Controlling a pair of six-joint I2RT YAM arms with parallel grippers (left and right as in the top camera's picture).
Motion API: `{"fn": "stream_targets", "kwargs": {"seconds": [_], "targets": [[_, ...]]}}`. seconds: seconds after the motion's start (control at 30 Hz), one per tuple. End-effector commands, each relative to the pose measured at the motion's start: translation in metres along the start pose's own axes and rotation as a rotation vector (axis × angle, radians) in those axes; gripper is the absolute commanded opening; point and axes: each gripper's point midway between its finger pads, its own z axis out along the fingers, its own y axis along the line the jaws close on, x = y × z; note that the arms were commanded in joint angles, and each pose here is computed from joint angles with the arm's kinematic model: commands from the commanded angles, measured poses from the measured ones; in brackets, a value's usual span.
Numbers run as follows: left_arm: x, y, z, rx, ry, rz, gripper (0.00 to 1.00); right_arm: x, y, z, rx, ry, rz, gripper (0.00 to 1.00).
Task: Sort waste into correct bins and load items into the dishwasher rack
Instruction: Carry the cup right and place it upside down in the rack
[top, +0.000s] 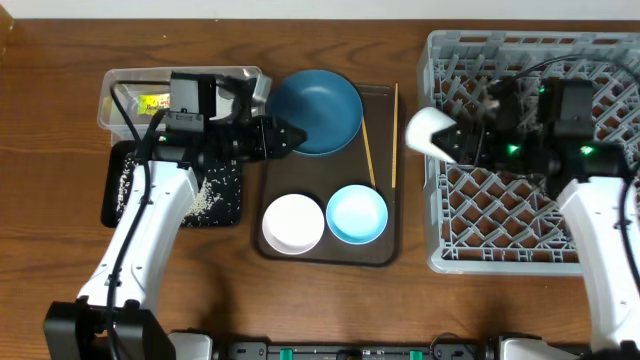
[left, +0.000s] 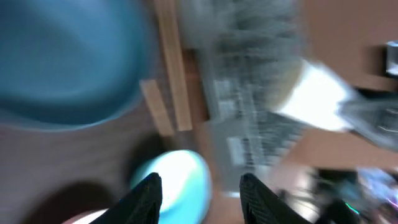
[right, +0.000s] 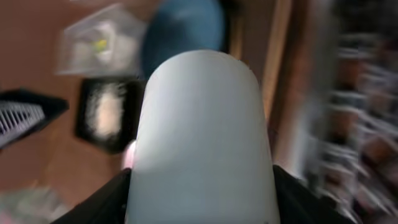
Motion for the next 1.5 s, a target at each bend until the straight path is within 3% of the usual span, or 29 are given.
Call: {"fn": "stream_targets", "kwargs": {"seconds": [0.0, 0.27, 0.5, 0.6, 1.2, 1.47], "targets": [[-0.009, 0.046, -0.006, -0.262, -0.052, 0.011, 0.49, -0.034, -0.005, -0.047, 0.234, -0.137, -0.068, 0.5], [-0.003, 0.069, -0.014, -0.399, -0.046, -0.015, 0.68, -0.014, -0.005, -0.1, 0.511, -0.065, -0.042, 0.51], [-0.002, 0.073, -0.015, -0.418, -0.043, -0.019, 0.72, 0.037, -0.015, -0.081, 0.558, 0.216, -0.003, 0.52], [-0.001, 0.078, -0.017, -0.448, -0.044, -0.022, 0.79, 0.053, -0.021, -0.073, 0.58, 0.328, 0.007, 0.53], [0.003, 0.081, -0.019, -0.469, -0.028, -0.033, 0.82, 0.069, -0.072, -0.014, 0.67, 0.633, 0.023, 0.54], [0.004, 0.081, -0.019, -0.47, -0.026, -0.034, 0.82, 0.086, -0.092, 0.01, 0.654, 0.661, 0.037, 0.54]]}}
